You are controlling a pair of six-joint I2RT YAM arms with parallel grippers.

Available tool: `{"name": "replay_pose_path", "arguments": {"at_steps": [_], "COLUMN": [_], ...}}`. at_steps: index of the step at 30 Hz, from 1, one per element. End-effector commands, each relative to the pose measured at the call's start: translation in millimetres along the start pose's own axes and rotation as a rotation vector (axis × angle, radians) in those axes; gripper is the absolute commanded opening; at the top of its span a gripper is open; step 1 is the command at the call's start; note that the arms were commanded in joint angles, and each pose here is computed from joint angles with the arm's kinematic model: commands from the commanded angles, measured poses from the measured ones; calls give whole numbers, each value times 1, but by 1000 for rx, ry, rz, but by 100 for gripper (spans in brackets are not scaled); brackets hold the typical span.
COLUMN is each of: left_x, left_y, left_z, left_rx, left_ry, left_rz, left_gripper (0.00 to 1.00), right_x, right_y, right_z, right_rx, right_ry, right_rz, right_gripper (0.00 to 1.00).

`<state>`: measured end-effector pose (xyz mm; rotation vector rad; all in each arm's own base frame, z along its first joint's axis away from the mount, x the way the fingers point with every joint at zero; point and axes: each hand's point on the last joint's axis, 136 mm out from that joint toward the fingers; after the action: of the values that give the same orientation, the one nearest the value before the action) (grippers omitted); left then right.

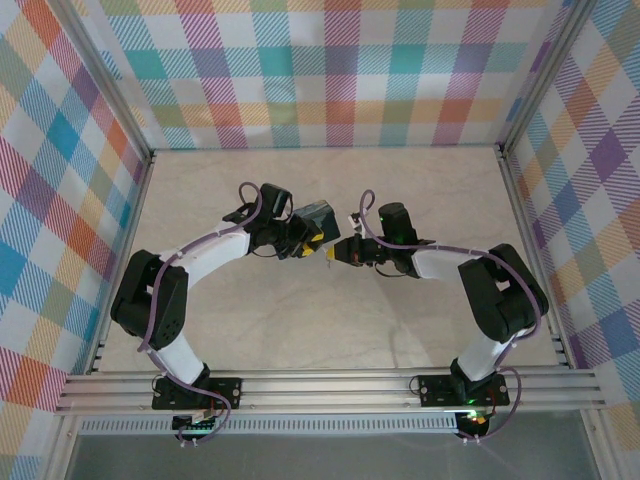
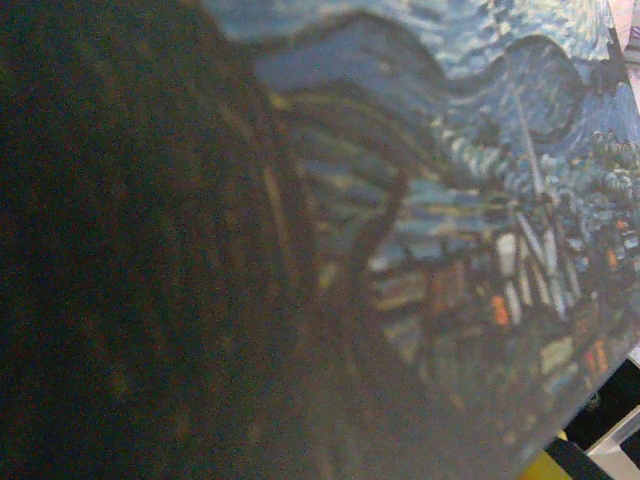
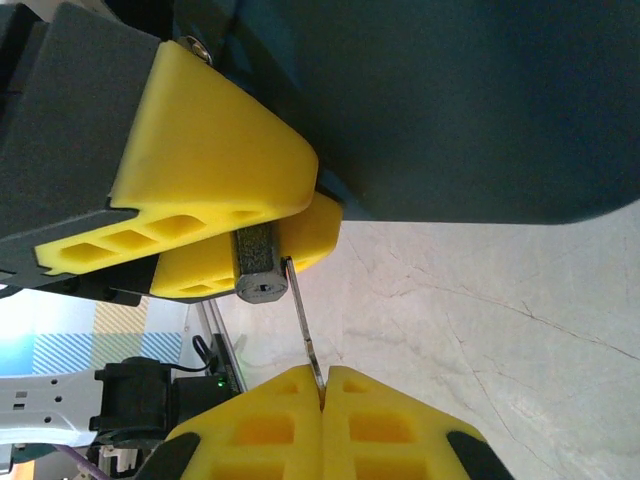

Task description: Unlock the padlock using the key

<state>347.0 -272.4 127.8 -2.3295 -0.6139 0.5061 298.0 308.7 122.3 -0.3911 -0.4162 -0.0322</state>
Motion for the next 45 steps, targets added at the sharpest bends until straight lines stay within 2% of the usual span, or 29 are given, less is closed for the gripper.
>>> {"name": "replay_pose_path", "arguments": {"at_steps": [1, 10, 16, 21, 25, 30, 36, 39, 45], "left_x": [-5, -18, -36, -42, -32, -10, 2, 5, 8], "left_y": [-14, -23, -17, 5, 5, -19, -32, -34, -38], "left_z": [-23, -34, -33, -17, -14, -16, -13, -12, -10], "left_rx": [-88, -122, -118, -97, -137, -145, -128, -126, -104], "left_ry": [53, 226, 265, 111, -13, -64, -71, -75, -51], "left_rz": [4, 38, 99, 133, 100, 5, -34, -44, -70], "left_gripper": [3, 0, 1, 0, 0, 0, 0, 0, 0], "right_x": [11, 23, 36, 54, 53, 38, 24, 19, 5], "right_y": [2, 2, 1, 2, 2, -7, -25, -35, -34], "right_z": [21, 26, 42, 75, 85, 74, 54, 48, 42], "right_rx": [64, 118, 150, 228, 222, 134, -29, -77, -74], "right_ry": [-45, 38, 32, 2, 2, 22, 4, -6, -13], "right_rz": [-9, -36, -61, -106, -113, -106, -103, -104, -73], "right_gripper": [0, 0, 1, 9, 21, 30, 40, 41, 37]}}
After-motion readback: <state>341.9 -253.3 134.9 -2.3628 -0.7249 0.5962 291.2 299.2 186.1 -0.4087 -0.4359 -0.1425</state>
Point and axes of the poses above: each hand's point on the last joint's axis, 136 mm out from that joint toward the fingers, its own y axis out along the fingers, its own z axis along the line the jaws close on, x = y × z, and after that the axes turned 4 degrees about -y, right-handed
